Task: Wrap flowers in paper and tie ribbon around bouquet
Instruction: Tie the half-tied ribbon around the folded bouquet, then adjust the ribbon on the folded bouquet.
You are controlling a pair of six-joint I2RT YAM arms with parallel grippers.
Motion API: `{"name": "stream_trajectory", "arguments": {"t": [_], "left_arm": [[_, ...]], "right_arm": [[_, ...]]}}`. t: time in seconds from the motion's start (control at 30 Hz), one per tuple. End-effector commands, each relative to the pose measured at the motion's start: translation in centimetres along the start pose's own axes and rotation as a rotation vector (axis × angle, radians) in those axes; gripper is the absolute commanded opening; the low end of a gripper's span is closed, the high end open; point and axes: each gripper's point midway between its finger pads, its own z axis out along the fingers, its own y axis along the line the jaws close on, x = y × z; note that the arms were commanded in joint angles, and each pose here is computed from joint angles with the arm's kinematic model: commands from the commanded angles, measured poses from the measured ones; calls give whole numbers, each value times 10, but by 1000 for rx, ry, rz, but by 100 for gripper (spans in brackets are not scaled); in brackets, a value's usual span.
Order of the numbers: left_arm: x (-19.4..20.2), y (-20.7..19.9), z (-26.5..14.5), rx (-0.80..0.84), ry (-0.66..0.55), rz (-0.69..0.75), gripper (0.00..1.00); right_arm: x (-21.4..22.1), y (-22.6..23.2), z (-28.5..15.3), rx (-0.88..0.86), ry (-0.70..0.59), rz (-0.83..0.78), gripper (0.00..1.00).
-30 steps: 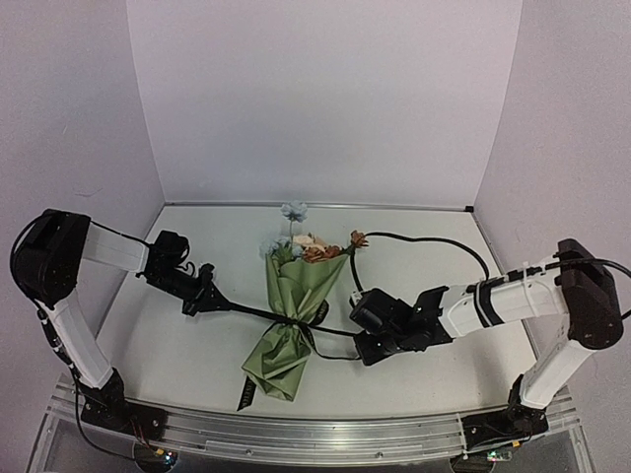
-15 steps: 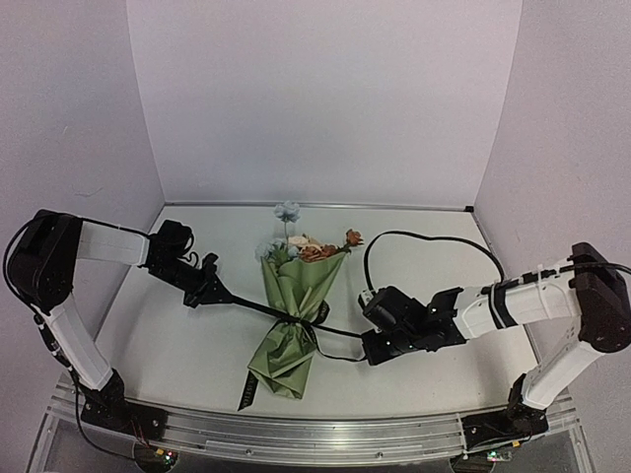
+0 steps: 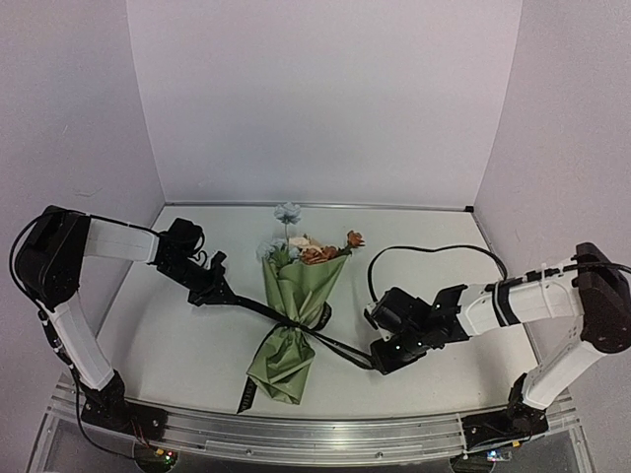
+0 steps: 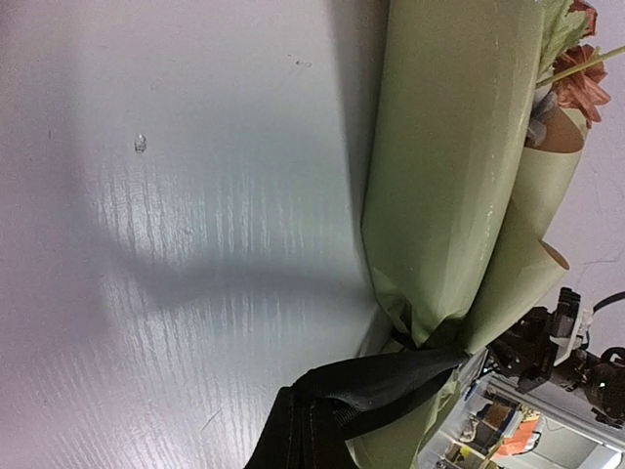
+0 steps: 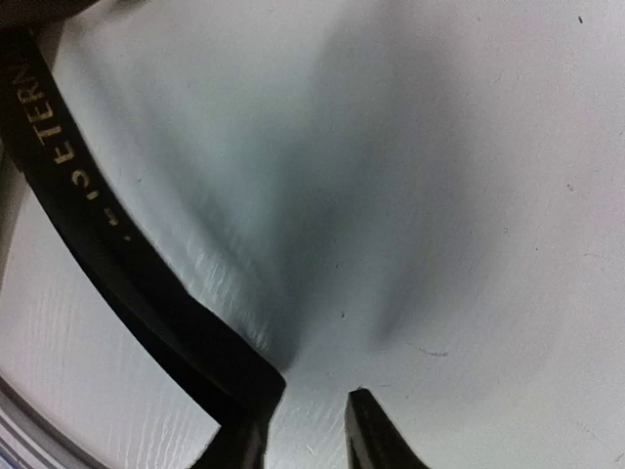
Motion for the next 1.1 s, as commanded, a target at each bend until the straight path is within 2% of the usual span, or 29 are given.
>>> {"name": "stream_trajectory", "arguments": {"t": [0.0,0.17,0.23,0.4,0.63,0.87,1.07], "left_arm": [[-23,6,-10,-69,-73,51,0],[-22,-1,-9,-46,-57,66,0],[-20,-5,-7,-36,-47,75,0],[-13,-12,-1,-18,-30,83,0],[-4,-17,4,5,-17,76,0],[2,-12,5,1,-31,36,0],[3,-12,4,15,-54,5,0]], "right_arm": [[0,7,-31,-46,35,-17,46],[-35,12,-49,-60,-38,11,66],[-57,16,-47,-63,-45,34,71],[-100,29,-35,-60,-62,24,74],[-147,56,-9,-69,-70,64,70],[-144,40,18,52,-56,84,71],[-155,44,35,82,-89,86,72]]}}
